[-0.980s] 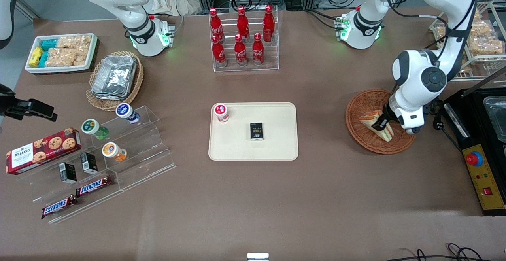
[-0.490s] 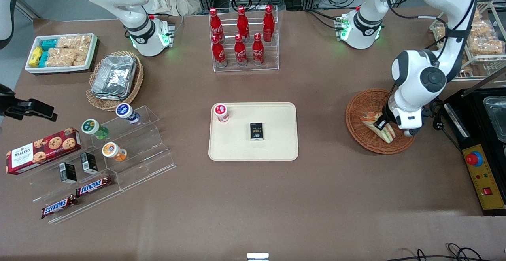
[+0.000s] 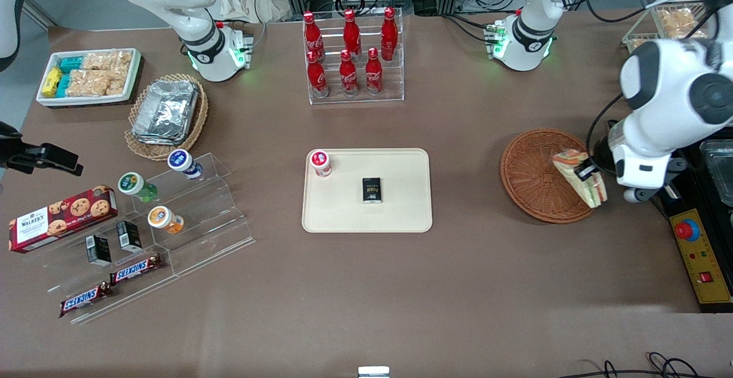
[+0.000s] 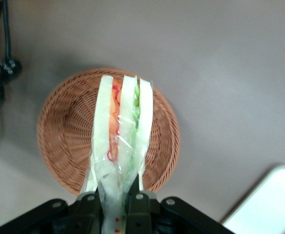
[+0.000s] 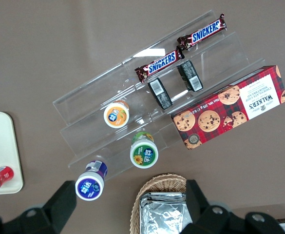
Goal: Place sandwich from basket to tray
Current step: 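Lift the sandwich out of the basket with the left gripper, then carry the sandwich over the cream tray beside the black tissue pack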
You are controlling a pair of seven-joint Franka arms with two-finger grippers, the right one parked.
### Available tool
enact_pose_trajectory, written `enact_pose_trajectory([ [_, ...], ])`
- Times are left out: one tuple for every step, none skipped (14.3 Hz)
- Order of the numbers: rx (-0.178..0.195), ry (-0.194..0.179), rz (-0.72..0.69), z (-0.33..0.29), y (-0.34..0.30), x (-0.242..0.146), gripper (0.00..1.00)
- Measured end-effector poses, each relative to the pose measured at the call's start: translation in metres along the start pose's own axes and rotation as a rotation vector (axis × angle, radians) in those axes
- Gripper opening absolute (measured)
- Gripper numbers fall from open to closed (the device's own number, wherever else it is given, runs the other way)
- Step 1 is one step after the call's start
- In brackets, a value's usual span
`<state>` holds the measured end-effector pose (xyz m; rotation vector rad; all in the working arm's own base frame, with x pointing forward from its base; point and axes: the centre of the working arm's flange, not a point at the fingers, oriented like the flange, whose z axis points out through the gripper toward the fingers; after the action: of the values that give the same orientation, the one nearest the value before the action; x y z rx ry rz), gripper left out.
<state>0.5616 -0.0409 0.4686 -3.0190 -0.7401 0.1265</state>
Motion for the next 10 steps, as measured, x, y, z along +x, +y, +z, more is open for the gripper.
enact_pose_trajectory([
  [0.003,-0.009,0.103,-0.025,0.010,-0.004,0.19],
  [0.003,-0.022,0.176,-0.045,0.024,-0.011,0.19],
  [-0.011,-0.031,0.215,-0.059,0.045,-0.020,0.19],
  [-0.036,-0.041,0.236,-0.068,0.067,-0.031,0.19],
  [-0.062,-0.044,0.259,-0.070,0.090,-0.042,0.19],
  [-0.085,-0.043,0.293,-0.066,0.113,-0.054,0.19],
  [-0.110,-0.033,0.332,-0.058,0.140,-0.067,0.19],
  [-0.133,-0.022,0.368,-0.046,0.168,-0.082,0.19],
  [-0.154,-0.013,0.396,-0.028,0.197,-0.099,0.19],
  [-0.171,-0.012,0.415,-0.007,0.224,-0.115,0.19],
])
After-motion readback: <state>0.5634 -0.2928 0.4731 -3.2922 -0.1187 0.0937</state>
